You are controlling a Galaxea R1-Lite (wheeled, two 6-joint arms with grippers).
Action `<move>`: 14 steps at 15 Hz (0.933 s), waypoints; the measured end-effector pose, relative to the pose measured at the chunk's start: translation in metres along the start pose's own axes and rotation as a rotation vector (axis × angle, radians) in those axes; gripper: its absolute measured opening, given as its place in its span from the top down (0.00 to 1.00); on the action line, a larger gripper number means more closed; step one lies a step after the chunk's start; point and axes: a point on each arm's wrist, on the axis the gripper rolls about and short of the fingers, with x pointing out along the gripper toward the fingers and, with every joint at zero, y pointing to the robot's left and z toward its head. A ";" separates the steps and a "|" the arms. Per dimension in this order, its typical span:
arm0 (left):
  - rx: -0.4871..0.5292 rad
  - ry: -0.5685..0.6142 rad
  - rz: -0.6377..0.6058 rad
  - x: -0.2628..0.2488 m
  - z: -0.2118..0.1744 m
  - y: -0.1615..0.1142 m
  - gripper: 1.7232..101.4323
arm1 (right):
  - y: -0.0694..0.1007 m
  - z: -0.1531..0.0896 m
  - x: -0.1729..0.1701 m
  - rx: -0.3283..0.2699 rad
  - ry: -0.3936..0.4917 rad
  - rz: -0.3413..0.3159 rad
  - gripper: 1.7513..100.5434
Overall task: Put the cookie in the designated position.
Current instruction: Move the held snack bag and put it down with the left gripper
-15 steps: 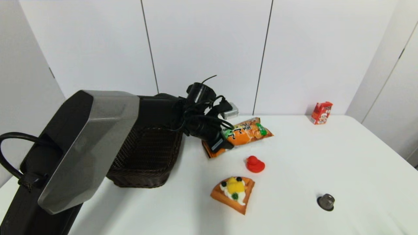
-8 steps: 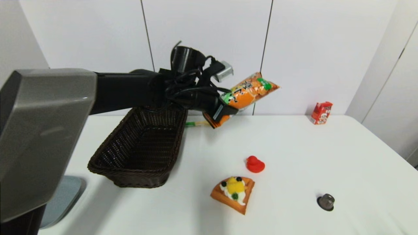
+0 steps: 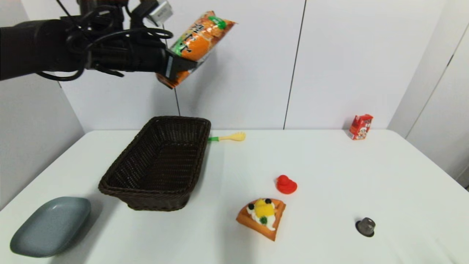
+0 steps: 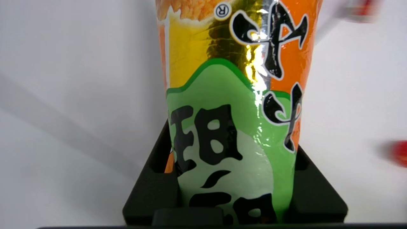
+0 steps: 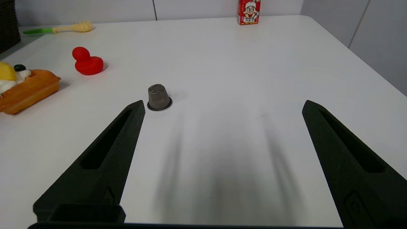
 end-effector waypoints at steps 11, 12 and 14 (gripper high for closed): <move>-0.372 0.426 0.263 -0.091 -0.087 0.044 0.61 | 0.000 0.000 0.000 0.000 0.000 0.000 0.03; -0.405 0.475 0.283 -0.094 -0.091 0.043 0.61 | 0.000 0.000 0.000 0.000 0.000 0.000 0.03; -0.475 0.536 0.286 -0.096 -0.098 0.040 0.61 | 0.000 0.000 0.000 0.000 0.000 0.000 0.03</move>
